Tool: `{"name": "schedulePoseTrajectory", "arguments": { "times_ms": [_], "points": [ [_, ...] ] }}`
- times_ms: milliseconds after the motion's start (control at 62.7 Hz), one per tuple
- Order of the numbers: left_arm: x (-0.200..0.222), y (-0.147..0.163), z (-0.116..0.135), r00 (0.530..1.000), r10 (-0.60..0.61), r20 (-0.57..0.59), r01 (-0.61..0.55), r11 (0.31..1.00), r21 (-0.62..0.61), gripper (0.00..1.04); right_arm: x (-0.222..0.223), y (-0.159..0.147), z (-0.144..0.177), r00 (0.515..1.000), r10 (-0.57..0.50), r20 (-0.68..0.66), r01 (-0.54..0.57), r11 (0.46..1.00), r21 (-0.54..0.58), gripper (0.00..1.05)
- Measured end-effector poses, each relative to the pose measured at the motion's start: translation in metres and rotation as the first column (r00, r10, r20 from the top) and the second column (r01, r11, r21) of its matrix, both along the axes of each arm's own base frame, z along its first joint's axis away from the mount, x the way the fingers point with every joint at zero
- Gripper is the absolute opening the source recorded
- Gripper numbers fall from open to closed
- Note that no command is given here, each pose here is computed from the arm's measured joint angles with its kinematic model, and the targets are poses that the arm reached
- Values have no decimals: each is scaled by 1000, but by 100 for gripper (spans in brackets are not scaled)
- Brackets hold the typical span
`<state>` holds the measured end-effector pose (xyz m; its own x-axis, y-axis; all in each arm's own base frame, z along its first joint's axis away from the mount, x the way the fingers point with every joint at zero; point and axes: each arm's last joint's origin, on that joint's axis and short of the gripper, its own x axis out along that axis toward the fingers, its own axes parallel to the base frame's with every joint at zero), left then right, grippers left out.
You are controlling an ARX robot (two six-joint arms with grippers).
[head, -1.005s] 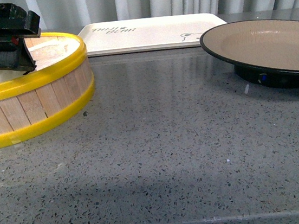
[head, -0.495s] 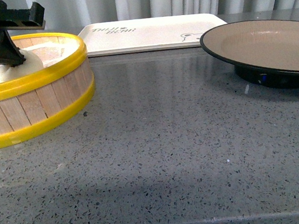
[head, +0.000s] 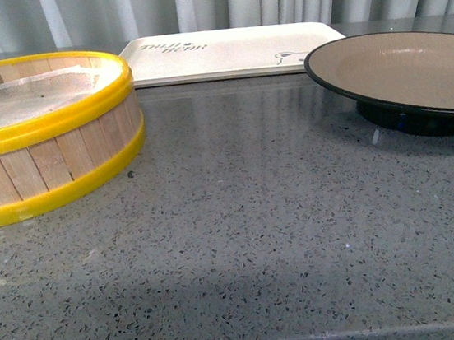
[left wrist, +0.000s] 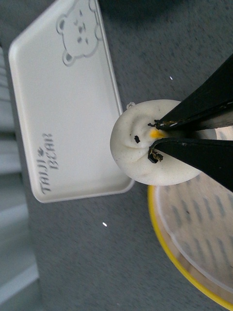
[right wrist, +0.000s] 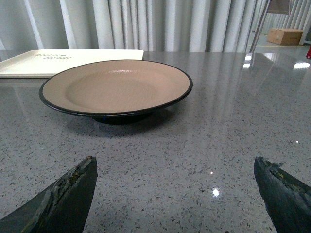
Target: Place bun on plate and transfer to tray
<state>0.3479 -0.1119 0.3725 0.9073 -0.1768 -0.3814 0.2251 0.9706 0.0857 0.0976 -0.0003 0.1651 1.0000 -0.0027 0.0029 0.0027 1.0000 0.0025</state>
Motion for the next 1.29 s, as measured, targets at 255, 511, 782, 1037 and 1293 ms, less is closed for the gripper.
{"name": "schedulePoseTrajectory", "arguments": {
  "times_ms": [255,511,782,1037,1293],
  "points": [
    [12,-87,0,982,-189,5,189,982,13,4,0,0,0,1000,0,0,0,1000,0,96],
    [10,-168,-33,936,-348,-51,350,936,46,4,0,0,0,1000,0,0,0,1000,0,96],
    [2,-206,-51,896,-434,-89,438,899,27,4,0,0,0,1000,0,0,0,1000,0,96],
    [2,-230,-71,881,-452,-139,461,886,40,4,0,0,0,1000,0,0,0,1000,0,96],
    [12,-243,-94,883,-424,-202,445,892,73,4,0,0,0,1000,0,0,0,1000,0,96]
  ]
}}
